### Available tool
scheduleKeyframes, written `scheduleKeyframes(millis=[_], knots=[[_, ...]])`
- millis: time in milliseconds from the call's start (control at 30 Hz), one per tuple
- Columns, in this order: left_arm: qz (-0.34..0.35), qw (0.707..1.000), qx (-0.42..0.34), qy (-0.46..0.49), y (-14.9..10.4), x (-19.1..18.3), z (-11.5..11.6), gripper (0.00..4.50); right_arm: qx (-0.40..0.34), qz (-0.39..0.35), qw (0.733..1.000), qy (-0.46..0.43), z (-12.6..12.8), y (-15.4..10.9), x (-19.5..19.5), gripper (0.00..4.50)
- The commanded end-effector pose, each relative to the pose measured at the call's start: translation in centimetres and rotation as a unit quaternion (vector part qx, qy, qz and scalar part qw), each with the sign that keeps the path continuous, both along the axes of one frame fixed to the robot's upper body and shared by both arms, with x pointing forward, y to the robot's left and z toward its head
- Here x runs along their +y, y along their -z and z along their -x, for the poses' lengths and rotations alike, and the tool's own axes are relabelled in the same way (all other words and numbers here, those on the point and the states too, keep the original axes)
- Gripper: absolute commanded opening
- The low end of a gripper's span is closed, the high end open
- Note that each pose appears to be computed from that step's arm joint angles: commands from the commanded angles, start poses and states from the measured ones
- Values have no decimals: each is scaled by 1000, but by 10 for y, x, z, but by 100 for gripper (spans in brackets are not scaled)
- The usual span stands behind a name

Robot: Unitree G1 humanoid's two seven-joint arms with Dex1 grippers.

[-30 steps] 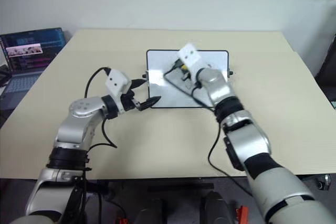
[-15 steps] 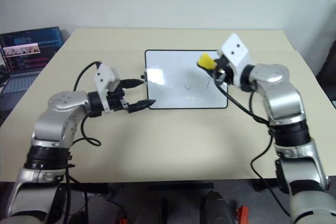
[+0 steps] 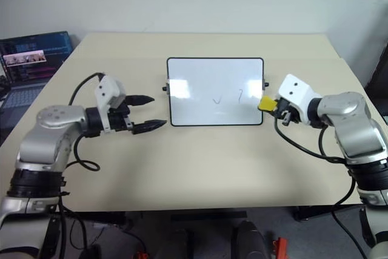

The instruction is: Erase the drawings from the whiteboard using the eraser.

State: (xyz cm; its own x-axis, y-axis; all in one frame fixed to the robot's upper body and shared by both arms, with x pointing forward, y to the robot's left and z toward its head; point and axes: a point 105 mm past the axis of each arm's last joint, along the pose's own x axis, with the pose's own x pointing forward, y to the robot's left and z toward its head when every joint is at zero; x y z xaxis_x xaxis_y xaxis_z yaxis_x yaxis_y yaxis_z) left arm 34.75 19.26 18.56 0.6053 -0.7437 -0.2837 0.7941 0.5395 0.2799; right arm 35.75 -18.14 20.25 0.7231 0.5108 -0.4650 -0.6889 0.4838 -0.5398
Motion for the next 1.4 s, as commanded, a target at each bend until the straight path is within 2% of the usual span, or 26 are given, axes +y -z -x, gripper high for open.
scheduleKeyframes(millis=[33, 433, 633, 1067, 1233, 1400], knots=[[2, 1000, -30, -8, -16, 4, 1, 450, -36, -7, 999, -11, -1, -22, 1, 116], [7, 999, -35, -13, -18, 5, 2, 450, -31, -13, 999, -11, -4, -22, -2, 116], [17, 998, -57, -23, -26, 6, -2, 450, -56, -36, 998, -9, -10, -35, 2, 116], [30, 996, -75, -20, -32, -2, -7, 450, -59, -46, 997, -11, -13, -36, 8, 115], [33, 996, -86, -20, -34, -4, -9, 450, -104, -79, 991, -11, -21, -53, 18, 115], [41, 994, -96, -16, -38, -10, -11, 450, -102, -85, 991, -17, -21, -54, 23, 115]])
